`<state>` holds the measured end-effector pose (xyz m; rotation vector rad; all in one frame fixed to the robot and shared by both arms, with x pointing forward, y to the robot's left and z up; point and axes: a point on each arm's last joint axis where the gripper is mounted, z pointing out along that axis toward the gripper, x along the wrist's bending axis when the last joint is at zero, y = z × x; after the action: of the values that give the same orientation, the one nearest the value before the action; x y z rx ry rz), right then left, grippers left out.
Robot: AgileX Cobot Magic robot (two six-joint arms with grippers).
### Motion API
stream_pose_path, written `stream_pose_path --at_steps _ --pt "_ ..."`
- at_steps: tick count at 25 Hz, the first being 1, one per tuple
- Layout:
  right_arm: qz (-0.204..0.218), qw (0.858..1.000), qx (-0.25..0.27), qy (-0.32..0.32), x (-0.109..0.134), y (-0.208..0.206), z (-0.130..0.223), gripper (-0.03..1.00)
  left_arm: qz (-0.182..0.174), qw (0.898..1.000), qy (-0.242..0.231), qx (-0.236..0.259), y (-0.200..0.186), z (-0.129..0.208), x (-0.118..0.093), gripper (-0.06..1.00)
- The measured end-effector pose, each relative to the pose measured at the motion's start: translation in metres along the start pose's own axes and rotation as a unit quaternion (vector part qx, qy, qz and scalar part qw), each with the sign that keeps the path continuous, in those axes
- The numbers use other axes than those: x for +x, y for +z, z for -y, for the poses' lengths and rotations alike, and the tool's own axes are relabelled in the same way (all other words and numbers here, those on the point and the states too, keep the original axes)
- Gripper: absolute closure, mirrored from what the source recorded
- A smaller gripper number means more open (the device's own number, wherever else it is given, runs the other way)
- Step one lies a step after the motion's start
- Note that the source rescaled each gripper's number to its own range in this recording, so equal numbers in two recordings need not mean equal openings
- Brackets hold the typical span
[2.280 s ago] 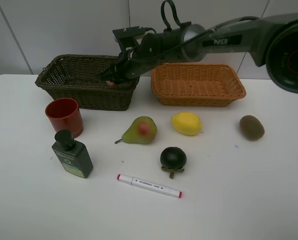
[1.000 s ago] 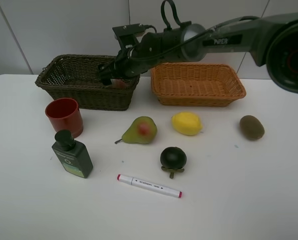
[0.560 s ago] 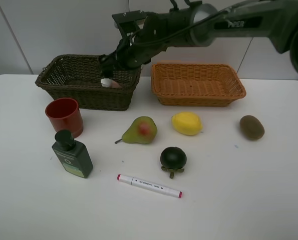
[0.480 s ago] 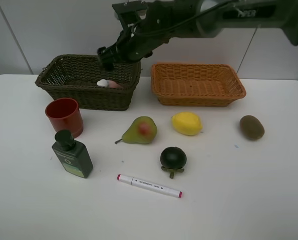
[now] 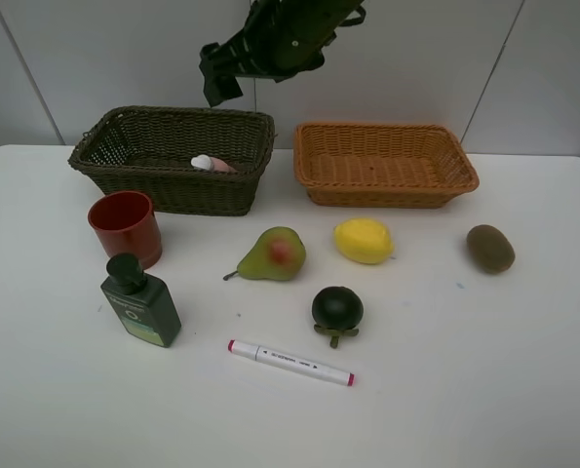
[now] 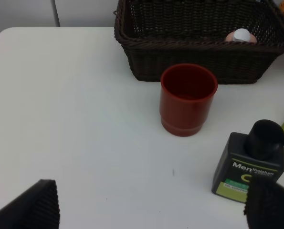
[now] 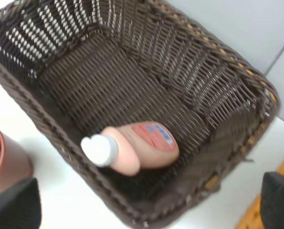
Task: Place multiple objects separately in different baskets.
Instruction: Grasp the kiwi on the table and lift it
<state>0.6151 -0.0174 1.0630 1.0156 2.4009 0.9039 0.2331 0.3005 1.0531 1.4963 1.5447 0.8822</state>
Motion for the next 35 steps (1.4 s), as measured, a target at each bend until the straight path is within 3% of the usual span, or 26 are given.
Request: stream_pose_path --at_steps 10,22,35 --pt "0.028 0.995 0.093 -0.019 -0.009 -0.048 0.008 -0.03 0.0 1.0 0.0 0.0 0.0 0.0 0.0 -0.06" --pt "0.069 0.978 0.188 0.056 -0.064 -0.086 0.031 -0.03 0.0 1.0 0.0 0.0 0.0 0.0 0.0 -0.06" --pt "0.119 0.969 0.177 0.125 -0.123 -0.119 0.045 -0.03 0.0 1.0 0.0 0.0 0.0 0.0 0.0 -0.06"
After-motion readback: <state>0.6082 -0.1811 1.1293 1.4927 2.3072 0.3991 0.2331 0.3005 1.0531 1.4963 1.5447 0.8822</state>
